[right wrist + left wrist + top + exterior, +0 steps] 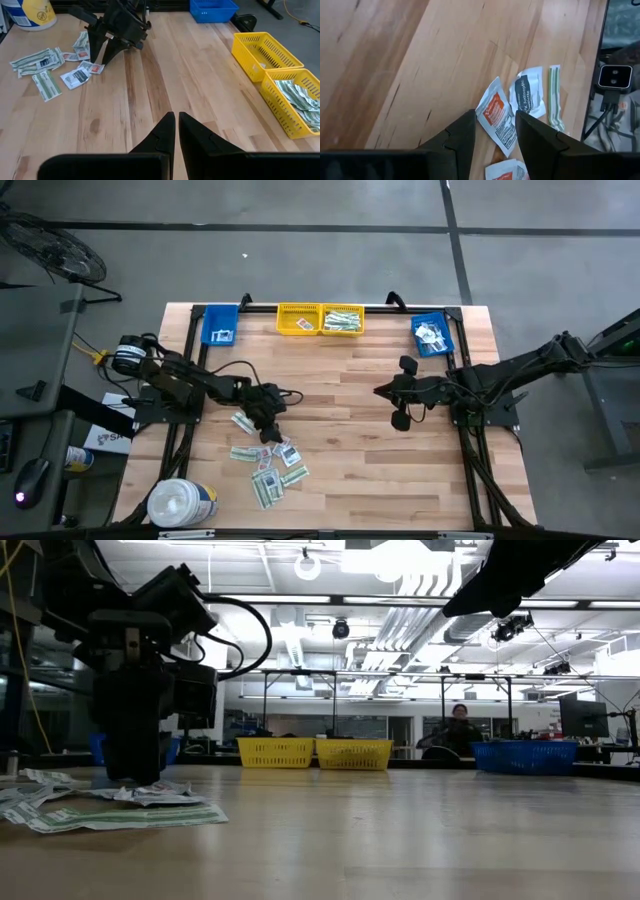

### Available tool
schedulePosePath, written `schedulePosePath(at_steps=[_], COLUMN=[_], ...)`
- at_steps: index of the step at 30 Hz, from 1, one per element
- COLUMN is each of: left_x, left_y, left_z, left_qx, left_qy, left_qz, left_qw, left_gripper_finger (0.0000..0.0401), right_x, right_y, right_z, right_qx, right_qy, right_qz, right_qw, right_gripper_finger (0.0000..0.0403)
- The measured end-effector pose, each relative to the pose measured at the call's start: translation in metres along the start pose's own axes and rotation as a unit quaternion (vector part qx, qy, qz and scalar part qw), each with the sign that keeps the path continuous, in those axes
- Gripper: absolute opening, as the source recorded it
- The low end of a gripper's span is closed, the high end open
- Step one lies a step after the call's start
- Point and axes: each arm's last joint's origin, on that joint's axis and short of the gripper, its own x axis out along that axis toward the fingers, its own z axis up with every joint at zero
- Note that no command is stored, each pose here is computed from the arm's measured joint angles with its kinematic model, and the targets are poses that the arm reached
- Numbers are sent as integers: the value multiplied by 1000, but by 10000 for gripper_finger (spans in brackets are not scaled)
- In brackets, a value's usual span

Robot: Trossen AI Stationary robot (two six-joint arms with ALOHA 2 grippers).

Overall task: Pick & Place First Aid Supplies
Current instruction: Put the orange ointment pack into the left yellow bin

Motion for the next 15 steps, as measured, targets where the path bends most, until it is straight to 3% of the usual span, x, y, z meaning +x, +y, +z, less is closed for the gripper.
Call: schedulePosePath(at_steps=[15], left_x=[0], left_y=[-1], left_z=[2], left_qx=[7], left_qy=[-21], left_qz=[7], left_qw=[1000], left_gripper_finger=[142], right_x=[9], right_y=[3], right_z=[-5], right_qx=[-1], right_qy=[22], right_qz=[-3], right_qw=[1000], right_gripper_finger=[16])
